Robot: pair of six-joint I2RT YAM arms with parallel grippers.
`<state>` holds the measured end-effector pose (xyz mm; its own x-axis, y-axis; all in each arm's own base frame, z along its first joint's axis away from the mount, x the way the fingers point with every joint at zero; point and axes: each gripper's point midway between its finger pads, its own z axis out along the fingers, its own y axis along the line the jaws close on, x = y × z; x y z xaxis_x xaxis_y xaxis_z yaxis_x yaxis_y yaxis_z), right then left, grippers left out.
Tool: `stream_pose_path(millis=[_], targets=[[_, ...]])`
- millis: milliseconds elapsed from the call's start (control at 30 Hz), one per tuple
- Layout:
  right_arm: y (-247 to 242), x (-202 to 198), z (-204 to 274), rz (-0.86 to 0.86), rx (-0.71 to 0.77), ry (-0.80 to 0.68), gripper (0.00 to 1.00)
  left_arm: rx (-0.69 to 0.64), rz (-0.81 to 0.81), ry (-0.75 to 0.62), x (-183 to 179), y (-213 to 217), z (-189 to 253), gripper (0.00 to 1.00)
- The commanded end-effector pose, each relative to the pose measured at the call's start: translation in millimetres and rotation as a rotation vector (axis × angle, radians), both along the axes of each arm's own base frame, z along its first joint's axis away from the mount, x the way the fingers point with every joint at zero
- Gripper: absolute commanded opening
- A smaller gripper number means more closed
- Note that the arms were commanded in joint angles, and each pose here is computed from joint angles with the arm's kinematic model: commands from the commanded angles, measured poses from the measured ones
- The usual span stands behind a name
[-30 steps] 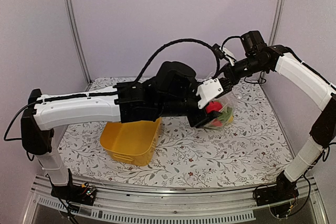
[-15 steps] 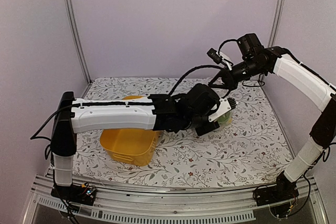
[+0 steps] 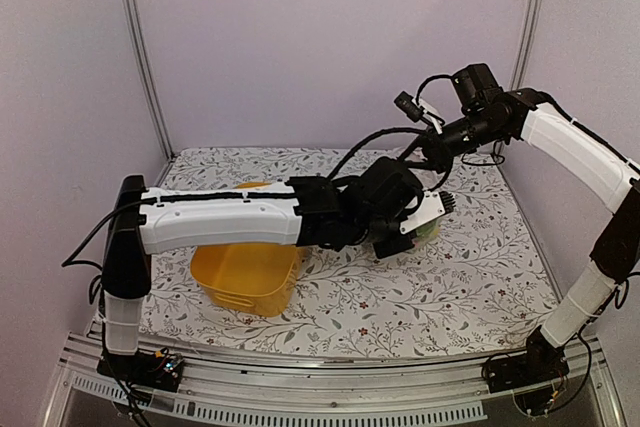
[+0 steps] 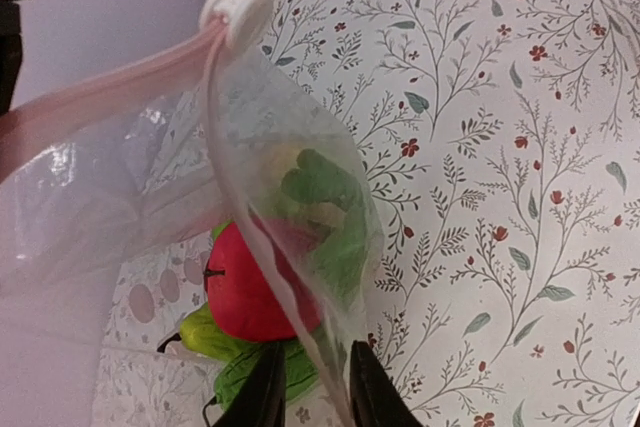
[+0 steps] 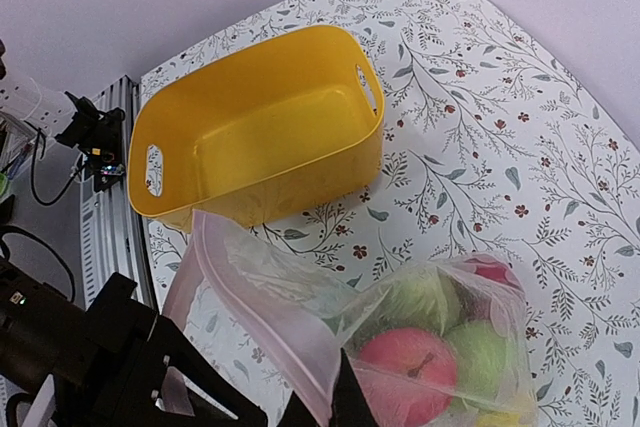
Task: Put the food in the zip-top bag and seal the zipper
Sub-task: Pass from the right arm to the left, then pass from the left arm to the right
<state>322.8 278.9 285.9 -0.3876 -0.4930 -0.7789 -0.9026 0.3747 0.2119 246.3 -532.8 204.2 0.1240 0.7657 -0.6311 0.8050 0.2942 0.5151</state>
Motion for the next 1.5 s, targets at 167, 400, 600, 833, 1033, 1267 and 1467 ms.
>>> stream_pose_path(millis=[167,400,600,833,1033,1267,1467], targets=[[6,-12,12,0.051,0.038,0.006,0.01,0.002,0.007,-0.05,11,-4,12,0.0],[-18,4,55,0.02,0.095,-0.069,0.33,-0.098,0.07,-0.059,17,11,54,0.0],[-68,17,79,-0.017,0.22,-0.086,0.44,-0.203,0.102,-0.011,20,27,81,0.0],[-88,-27,50,0.096,0.292,-0.111,0.52,-0.244,0.119,0.002,25,38,95,0.0],[-87,-62,35,0.172,0.338,-0.173,0.57,-0.249,0.127,0.022,33,38,88,0.0],[-86,-83,35,0.2,0.351,-0.212,0.61,-0.256,0.149,0.036,40,38,81,0.0],[-81,-73,19,0.156,0.31,-0.215,0.56,-0.288,0.137,0.037,41,32,87,0.0]])
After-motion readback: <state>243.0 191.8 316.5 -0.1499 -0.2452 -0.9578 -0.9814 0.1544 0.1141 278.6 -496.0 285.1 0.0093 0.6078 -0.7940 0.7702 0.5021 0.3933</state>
